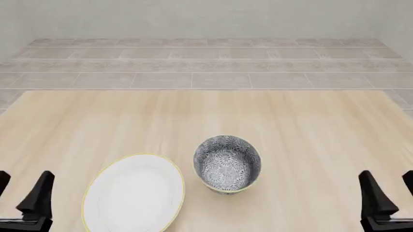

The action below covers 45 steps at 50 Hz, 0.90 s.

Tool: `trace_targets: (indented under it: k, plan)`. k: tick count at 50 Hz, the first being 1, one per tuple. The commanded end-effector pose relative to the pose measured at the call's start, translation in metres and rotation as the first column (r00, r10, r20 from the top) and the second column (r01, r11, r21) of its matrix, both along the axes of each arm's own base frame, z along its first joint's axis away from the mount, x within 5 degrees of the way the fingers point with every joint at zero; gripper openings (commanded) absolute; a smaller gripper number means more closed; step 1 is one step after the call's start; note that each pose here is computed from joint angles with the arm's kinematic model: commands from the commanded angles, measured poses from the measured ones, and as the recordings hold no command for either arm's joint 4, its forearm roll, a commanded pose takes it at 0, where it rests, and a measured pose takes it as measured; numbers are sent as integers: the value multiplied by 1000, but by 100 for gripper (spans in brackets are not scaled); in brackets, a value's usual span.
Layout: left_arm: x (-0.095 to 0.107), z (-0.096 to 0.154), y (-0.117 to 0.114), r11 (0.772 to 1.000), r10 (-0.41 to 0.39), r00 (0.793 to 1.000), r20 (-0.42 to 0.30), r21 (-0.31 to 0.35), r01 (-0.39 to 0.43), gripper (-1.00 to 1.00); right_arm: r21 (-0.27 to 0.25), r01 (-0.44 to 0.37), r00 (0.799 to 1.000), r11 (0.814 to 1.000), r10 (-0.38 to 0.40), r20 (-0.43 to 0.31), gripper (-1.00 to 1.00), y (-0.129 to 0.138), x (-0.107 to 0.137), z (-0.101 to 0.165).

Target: Put the bowl on the plate.

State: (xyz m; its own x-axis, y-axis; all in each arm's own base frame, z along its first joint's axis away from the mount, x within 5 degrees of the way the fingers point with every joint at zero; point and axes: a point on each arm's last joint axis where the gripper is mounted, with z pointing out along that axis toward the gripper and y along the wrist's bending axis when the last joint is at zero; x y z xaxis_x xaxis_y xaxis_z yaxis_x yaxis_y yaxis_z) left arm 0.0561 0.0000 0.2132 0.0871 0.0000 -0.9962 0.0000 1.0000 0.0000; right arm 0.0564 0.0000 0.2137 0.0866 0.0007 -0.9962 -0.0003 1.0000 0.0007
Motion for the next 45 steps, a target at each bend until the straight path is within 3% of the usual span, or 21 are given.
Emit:
trace_targets:
  k: [1,24,29,33,34,35,38,40,43,45]
  plan:
    - [0,0,0,1000,0,1000,0,0,0,100,3,-3,1000,1000,3,2,100,0,0,2]
    - [0,0,0,1000,0,1000,0,0,0,100,28,-11,1000,1000,10,17,100,0,1,6]
    - [0,0,0,1000,0,1000,0,0,0,100,65,-16,999,998,13,40,100,0,-1,24]
    - [0,0,0,1000,0,1000,0,0,0,100,64,-33,998,997,30,48,100,1,-1,37]
    - [0,0,0,1000,0,1000,0,0,0,100,108,-80,996,991,76,44,100,4,2,43]
    - [0,0,0,1000,0,1000,0,0,0,100,110,-86,995,990,80,61,100,4,-1,48]
    - [0,0,0,1000,0,1000,0,0,0,100,70,-106,993,992,102,58,100,6,3,62]
    - [0,0,0,1000,0,1000,0,0,0,100,59,-107,994,993,107,-2,100,8,20,66]
    - [0,0,0,1000,0,1000,0,0,0,100,-17,-122,992,992,122,-17,100,10,25,79]
    - [0,0,0,1000,0,1000,0,0,0,100,-37,-139,988,990,136,-68,100,13,35,87]
